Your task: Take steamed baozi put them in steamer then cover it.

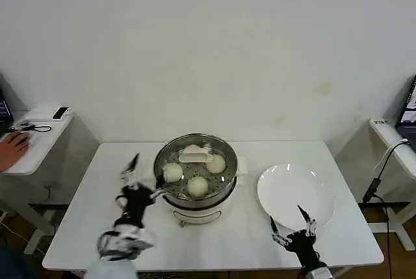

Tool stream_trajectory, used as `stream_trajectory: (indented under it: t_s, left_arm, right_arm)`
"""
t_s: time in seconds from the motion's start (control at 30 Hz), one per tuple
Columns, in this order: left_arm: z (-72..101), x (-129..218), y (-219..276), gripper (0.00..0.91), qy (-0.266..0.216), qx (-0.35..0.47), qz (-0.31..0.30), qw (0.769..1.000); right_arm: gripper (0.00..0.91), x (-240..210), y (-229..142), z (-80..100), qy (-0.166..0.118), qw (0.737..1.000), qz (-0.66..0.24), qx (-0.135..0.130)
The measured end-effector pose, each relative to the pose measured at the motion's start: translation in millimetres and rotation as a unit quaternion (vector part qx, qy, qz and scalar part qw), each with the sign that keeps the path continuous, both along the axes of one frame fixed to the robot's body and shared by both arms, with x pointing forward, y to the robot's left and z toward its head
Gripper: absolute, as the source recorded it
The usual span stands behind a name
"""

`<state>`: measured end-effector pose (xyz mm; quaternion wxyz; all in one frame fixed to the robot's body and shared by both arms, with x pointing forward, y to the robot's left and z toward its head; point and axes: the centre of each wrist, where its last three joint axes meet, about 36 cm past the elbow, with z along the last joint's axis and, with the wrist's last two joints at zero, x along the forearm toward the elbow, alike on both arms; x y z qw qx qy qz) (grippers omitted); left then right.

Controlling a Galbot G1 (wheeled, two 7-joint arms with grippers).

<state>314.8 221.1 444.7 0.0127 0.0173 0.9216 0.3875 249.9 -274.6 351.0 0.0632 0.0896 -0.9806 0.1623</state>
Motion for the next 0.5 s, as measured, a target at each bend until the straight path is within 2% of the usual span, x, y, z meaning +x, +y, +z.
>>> stream_trajectory:
  t_s: [0.23,0.5]
  left_arm:
    - [-29.5,-35,45,0.907,0.028,-0.175,0.037,0.983]
    - [-61.6,-78,60,0.907,0.044,-0.262,0.078,0.961]
  right_arm:
    - [0.907,-3,4,1.4,0.009,1.0,0.013,0.021]
    - [0.907,-6,6,2.3,0.025,0.998,0.016,0.047]
